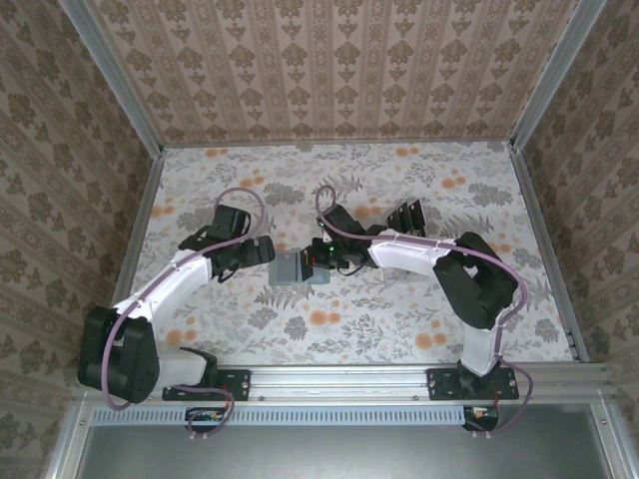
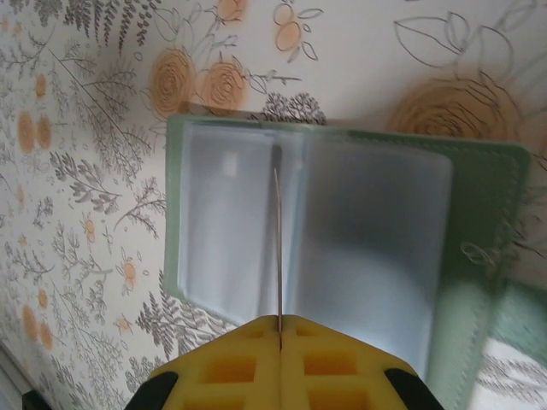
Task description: Put the credit cards into the card holder
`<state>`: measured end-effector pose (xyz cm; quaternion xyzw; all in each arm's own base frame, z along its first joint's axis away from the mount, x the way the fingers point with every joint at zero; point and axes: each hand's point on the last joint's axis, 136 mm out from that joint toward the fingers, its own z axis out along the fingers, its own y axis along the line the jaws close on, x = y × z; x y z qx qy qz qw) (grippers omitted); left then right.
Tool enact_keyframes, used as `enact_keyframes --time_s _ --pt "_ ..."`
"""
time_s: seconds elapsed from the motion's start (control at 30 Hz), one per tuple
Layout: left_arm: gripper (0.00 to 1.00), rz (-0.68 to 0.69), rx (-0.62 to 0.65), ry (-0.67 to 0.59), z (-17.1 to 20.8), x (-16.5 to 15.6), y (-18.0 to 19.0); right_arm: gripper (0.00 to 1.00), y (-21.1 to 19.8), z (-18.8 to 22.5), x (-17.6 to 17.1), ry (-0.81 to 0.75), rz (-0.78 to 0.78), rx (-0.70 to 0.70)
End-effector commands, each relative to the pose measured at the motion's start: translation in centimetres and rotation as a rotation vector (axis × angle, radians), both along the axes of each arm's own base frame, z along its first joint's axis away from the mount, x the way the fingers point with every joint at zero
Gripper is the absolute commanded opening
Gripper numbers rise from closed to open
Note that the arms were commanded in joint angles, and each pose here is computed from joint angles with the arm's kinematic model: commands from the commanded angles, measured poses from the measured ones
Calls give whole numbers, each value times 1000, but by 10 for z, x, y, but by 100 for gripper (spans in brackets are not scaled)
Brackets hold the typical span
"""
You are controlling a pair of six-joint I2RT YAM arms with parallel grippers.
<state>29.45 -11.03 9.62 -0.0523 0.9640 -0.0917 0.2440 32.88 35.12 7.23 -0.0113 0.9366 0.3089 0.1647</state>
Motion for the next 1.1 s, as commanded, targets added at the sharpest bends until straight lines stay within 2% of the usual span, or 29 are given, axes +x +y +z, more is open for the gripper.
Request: enact_keyframes --time_s 0.0,0.23,0.53,1.07 --pt "100 -59 32 12 -1 -1 -2 0 18 15 9 -20 5 65" --pt "100 -88 61 21 -8 1 -8 0 13 -1 9 -5 13 16" --pt "100 -132 117 33 -17 4 -16 0 -16 -25 8 32 -25 -42" --pt "100 -245 157 23 -28 11 -54 0 -30 -41 3 68 -39 -49"
